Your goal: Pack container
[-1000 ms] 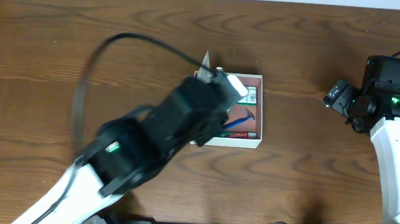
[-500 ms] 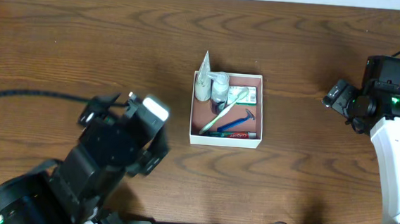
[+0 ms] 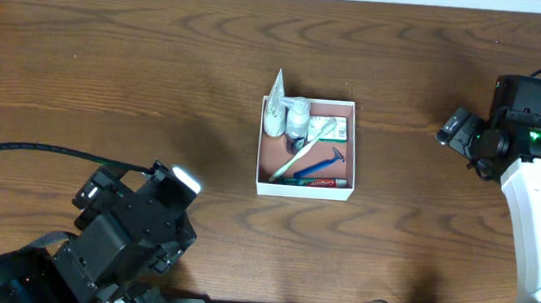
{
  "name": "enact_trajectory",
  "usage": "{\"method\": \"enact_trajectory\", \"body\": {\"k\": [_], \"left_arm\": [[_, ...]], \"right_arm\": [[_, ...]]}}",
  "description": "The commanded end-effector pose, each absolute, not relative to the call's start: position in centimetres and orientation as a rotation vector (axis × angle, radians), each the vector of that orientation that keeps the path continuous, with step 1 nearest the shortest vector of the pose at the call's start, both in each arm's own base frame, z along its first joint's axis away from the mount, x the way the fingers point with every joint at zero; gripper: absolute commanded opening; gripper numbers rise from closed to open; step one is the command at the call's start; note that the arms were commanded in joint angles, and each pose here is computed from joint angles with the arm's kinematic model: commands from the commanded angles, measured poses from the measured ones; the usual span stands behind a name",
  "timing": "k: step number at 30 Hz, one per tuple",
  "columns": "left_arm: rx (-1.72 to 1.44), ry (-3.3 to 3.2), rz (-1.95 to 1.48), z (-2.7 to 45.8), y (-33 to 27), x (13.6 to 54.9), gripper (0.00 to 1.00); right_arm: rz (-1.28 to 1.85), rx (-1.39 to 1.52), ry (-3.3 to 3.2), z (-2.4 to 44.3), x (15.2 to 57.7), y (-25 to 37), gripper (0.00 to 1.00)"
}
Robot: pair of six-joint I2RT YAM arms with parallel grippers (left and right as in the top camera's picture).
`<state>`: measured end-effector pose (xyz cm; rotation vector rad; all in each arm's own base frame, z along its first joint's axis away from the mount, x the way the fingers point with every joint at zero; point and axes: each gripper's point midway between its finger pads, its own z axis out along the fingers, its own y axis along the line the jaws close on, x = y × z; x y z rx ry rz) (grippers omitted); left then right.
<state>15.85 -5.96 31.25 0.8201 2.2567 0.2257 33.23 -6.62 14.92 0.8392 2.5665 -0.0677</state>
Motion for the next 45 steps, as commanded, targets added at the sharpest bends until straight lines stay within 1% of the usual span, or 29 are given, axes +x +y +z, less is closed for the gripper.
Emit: {"method": "enact_trajectory", "body": {"k": [1, 4, 10, 21, 26, 34, 39, 45], "left_arm": [[0.692, 2.310, 0.152, 31.0, -6.2, 15.7, 0.98], [0.535, 2.351, 0.092, 30.6, -6.3, 15.8, 0.98], [0.432, 2.283, 0.009, 29.3, -7.8, 17.5, 0.98], [0.043, 1.920, -0.171, 26.6, -6.7, 21.8, 0.98], [-0.094, 1.676, -0.267, 27.1, -6.1, 23.3, 0.98], [-0.055, 1.333, -0.379, 28.3, -6.4, 23.3, 0.98], [-0.011, 1.301, -0.371, 27.4, -6.0, 23.5, 0.98], [0.079, 1.296, -0.281, 26.3, -5.8, 23.4, 0.98]], "right_arm": [[-0.067, 0.849, 2.531, 15.9, 33.4, -6.9, 0.99], [-0.068, 0.849, 2.531, 15.9, 33.4, -6.9, 0.99], [-0.067, 0.849, 2.531, 15.9, 33.4, -6.9, 0.99], [-0.067, 0.849, 2.531, 15.9, 33.4, -6.9, 0.99], [-0.067, 0.849, 2.531, 15.9, 33.4, -6.9, 0.99], [-0.067, 0.849, 2.531, 15.9, 33.4, -6.9, 0.99], [-0.068, 0.848, 2.531, 15.9, 33.4, -6.9, 0.99], [-0.067, 0.849, 2.531, 15.9, 33.4, -6.9, 0.99]]}}
